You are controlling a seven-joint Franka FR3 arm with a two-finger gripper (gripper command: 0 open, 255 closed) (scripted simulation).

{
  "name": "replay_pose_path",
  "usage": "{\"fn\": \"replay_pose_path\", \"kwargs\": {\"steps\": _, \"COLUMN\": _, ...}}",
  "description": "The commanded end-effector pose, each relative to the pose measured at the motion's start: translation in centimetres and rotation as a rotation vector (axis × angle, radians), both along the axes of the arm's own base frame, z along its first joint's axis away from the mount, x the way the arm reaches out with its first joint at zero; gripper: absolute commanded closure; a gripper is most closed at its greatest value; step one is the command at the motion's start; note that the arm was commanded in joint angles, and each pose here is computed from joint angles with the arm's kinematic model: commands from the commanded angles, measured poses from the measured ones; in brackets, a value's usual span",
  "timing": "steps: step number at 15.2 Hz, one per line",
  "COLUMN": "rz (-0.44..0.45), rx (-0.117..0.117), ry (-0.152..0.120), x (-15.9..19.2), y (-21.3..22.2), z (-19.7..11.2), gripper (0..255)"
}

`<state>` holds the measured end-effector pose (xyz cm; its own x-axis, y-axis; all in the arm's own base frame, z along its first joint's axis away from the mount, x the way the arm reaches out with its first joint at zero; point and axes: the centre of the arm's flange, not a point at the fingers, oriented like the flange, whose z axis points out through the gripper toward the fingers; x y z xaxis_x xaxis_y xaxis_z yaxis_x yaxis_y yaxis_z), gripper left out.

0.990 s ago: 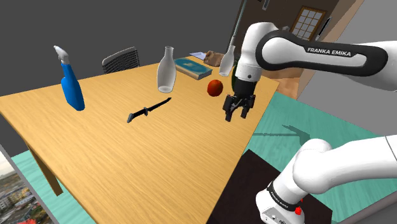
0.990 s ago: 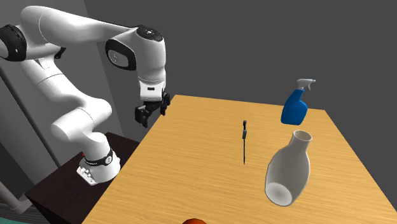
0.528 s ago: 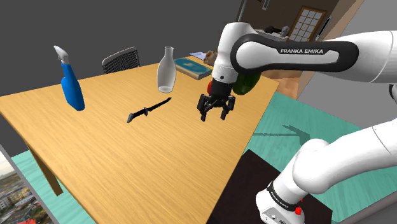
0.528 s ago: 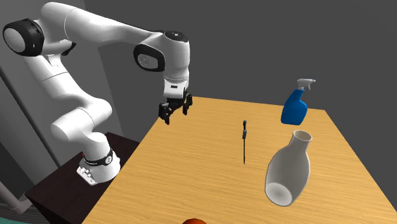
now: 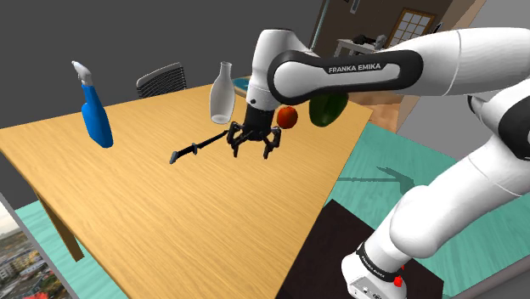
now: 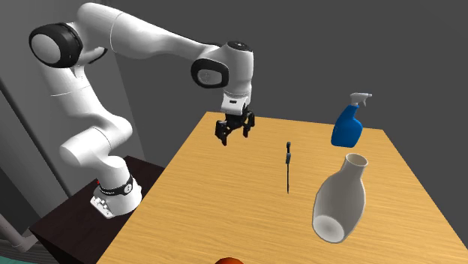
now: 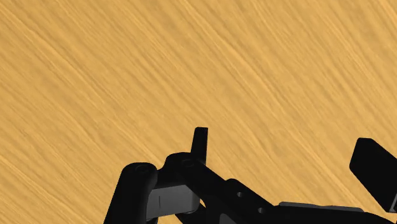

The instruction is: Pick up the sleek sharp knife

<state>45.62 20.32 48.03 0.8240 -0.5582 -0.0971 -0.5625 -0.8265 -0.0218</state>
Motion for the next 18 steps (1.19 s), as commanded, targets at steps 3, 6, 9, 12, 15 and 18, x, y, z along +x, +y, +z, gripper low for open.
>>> {"fn": "replay_pose_path", "kwargs": {"steps": 3, "rz": -0.102, "rx": -0.020, "ry": -0.023, "x": 4.5, "y": 2.7, "z": -1.1, "gripper": 0}}
{"fn": "replay_pose_path", "kwargs": {"steps": 6, "rz": -0.175, "rx": -0.036, "ry": -0.040, "x": 7.8, "y": 4.4, "z": -1.7, "gripper": 0}}
{"fn": "replay_pose_path", "kwargs": {"steps": 9, "rz": -0.248, "rx": -0.053, "ry": -0.057, "x": 11.2, "y": 5.9, "z": -2.3, "gripper": 0}}
{"fn": "replay_pose_path", "kwargs": {"steps": 12, "rz": -0.321, "rx": -0.069, "ry": -0.074, "x": 14.7, "y": 7.1, "z": -2.9, "gripper": 0}}
{"fn": "replay_pose_path", "kwargs": {"steps": 15, "rz": -0.387, "rx": -0.083, "ry": -0.089, "x": 17.9, "y": 8.0, "z": -3.4, "gripper": 0}}
{"fn": "replay_pose_path", "kwargs": {"steps": 18, "rz": -0.387, "rx": -0.083, "ry": -0.089, "x": 17.9, "y": 8.0, "z": -5.0, "gripper": 0}}
